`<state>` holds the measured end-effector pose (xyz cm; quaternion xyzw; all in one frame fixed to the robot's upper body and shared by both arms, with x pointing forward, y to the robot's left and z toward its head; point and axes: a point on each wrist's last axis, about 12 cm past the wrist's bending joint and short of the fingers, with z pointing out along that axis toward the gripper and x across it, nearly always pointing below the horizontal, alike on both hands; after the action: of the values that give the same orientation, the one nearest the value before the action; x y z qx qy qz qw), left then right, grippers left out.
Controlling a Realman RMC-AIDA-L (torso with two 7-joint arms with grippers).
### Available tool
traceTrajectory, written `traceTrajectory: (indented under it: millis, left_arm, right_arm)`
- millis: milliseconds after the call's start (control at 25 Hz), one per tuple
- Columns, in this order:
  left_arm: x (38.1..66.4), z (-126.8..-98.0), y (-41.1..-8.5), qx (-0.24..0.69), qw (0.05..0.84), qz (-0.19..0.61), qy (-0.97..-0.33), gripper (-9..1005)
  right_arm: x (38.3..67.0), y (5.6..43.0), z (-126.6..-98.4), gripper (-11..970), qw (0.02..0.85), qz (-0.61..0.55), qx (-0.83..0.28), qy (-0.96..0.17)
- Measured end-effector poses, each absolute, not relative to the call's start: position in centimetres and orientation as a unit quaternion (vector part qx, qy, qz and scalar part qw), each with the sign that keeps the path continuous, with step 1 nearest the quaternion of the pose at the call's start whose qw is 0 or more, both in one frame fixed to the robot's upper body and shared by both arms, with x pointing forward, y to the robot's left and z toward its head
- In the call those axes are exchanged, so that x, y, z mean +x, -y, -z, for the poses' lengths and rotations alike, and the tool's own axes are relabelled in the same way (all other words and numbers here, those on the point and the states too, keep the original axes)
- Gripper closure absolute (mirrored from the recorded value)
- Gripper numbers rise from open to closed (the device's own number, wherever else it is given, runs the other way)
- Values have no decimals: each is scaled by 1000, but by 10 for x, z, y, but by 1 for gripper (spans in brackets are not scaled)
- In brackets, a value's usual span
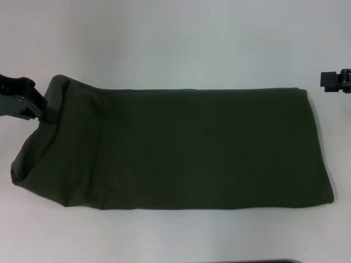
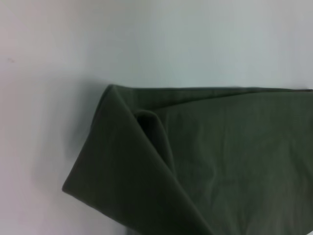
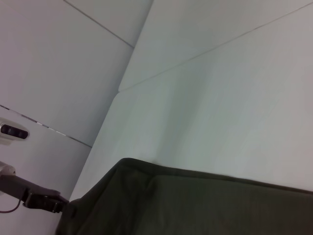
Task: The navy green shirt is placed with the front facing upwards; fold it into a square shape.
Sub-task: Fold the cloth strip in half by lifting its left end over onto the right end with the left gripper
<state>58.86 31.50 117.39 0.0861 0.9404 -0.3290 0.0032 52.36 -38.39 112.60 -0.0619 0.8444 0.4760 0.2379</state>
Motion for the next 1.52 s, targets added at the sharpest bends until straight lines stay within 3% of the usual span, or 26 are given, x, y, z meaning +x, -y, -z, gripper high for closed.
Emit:
traceTrajectory:
  millis: [720,1000,1240,1520]
  left_arm:
    - [584,-1171,-314,83,-9,337,-938,965]
    - [585,-1181,-298,102,-9,389,-915,964]
    - [590,-1194,-260,123,-13,452,-883,964]
    - [591,-1207,-170,204,-40,486,-849,965]
  right_arm:
    - [521,385,-1123,322,225,-469,-63,-852]
    - [522,385,-1124,322,221,-466,-67,-854]
    - [522,385,-1124,322,218,-466,-69,-855]
    - [522,384,-1124,322,212,-462,-74,-858]
